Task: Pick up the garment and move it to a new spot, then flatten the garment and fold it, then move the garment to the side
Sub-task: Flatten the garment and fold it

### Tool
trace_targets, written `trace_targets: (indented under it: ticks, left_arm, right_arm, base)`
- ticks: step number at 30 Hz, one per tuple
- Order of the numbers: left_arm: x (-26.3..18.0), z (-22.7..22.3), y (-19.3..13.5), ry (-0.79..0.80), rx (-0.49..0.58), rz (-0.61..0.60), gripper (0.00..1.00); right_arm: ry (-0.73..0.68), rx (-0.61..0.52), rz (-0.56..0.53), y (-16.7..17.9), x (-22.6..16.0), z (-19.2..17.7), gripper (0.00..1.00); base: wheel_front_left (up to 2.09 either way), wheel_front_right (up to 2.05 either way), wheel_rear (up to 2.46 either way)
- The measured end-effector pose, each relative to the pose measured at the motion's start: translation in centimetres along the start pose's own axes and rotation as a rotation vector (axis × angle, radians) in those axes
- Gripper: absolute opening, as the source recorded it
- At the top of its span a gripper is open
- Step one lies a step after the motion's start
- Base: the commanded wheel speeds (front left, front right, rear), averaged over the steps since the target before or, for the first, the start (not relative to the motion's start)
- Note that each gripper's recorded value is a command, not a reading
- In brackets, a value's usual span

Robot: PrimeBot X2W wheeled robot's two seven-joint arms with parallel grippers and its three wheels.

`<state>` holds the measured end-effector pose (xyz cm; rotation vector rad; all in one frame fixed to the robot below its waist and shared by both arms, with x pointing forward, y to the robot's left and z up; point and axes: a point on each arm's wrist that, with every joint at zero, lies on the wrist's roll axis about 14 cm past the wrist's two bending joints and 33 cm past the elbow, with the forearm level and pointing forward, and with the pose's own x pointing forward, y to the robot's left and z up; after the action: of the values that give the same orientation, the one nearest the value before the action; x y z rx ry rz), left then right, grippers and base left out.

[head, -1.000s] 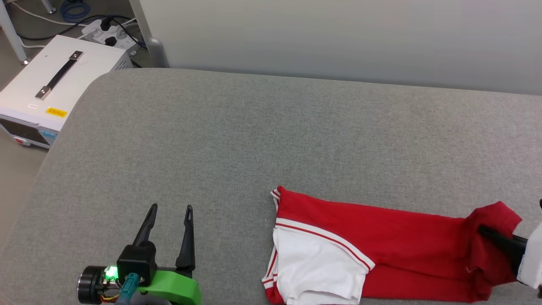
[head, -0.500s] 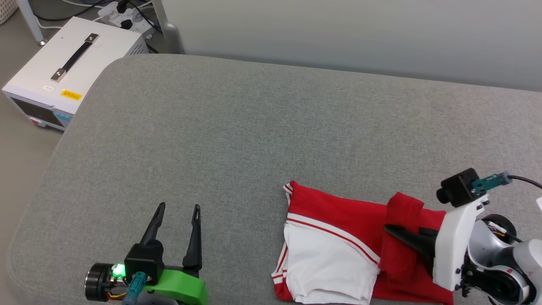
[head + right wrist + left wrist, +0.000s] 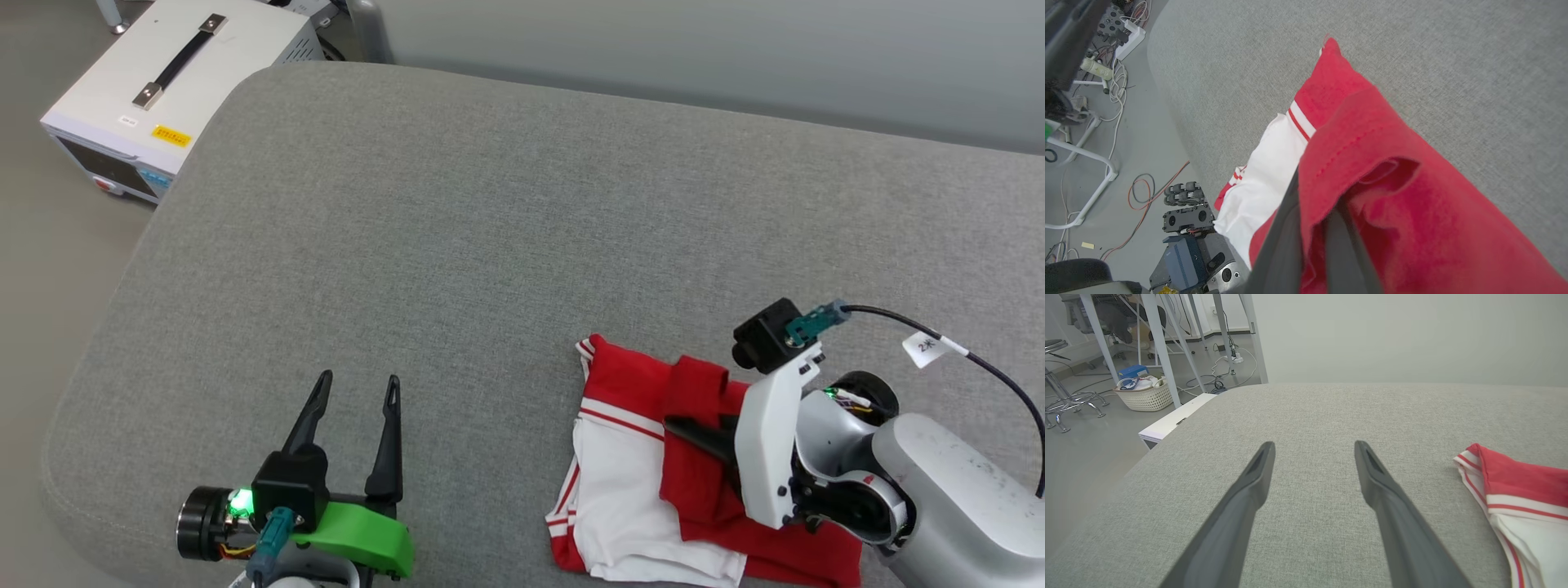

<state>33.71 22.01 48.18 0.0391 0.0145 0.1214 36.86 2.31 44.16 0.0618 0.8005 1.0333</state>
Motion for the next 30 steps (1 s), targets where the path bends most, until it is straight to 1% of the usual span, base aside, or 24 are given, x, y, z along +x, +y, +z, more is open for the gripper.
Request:
trace_targets:
  ticks: [4,5,6,7,12,16,17,21,23,27,30]
  left_arm:
    - [0.1,-0.2,0.1,0.006,0.001,0.007,1.00]
    - [0.1,-0.2,0.1,0.008,0.001,0.007,1.00]
    - [0.0,-0.2,0.2,0.009,0.000,0.008,1.00]
    - [0.0,-0.2,0.2,0.009,0.000,0.009,1.00]
    - [0.0,0.0,0.2,0.001,-0.001,0.012,1.00]
    - [0.2,0.4,0.0,-0.015,-0.002,0.002,1.00]
    - [0.3,0.7,-0.4,-0.024,-0.004,-0.010,1.00]
    - [0.5,0.8,-1.2,-0.032,-0.004,-0.036,1.00]
    - [0.6,0.9,-1.7,-0.035,-0.006,-0.052,1.00]
    - [0.8,1.2,-2.7,-0.047,-0.008,-0.084,1.00]
    - [1.0,1.6,-3.2,-0.060,-0.007,-0.103,1.00]
  right_arm:
    - [0.056,-0.021,-0.010,-0.5,1.4,-1.4,0.00]
    - [0.059,-0.023,-0.012,-0.5,1.6,-1.6,0.30]
    - [0.060,-0.025,-0.008,-0.5,1.7,-1.7,0.69]
    - [0.045,-0.027,-0.003,-0.3,1.8,-1.6,1.00]
    - [-0.066,-0.067,-0.020,-0.3,1.0,0.1,1.00]
    - [-0.210,-0.079,-0.039,-0.5,-1.0,2.9,1.00]
    - [-0.297,-0.092,-0.068,-1.0,-2.5,4.5,1.00]
    - [-0.484,-0.113,-0.165,-2.8,-6.0,7.2,1.00]
    - [-0.588,-0.122,-0.246,-4.3,-8.3,8.3,1.00]
    - [-0.734,-0.154,-0.406,-6.8,-12.3,8.7,1.00]
    - [-0.828,-0.180,-0.515,-7.9,-14.9,8.5,1.00]
  base:
    - [0.00,0.00,0.00]
    - [0.00,0.00,0.00]
    - [0.00,0.00,0.00]
    - [0.00,0.00,0.00]
    - [0.00,0.00,0.00]
    - [0.00,0.00,0.00]
    - [0.00,0.00,0.00]
    - [0.00,0.00,0.00]
    - [0.00,0.00,0.00]
    - [0.00,0.00,0.00]
    - [0.00,0.00,0.00]
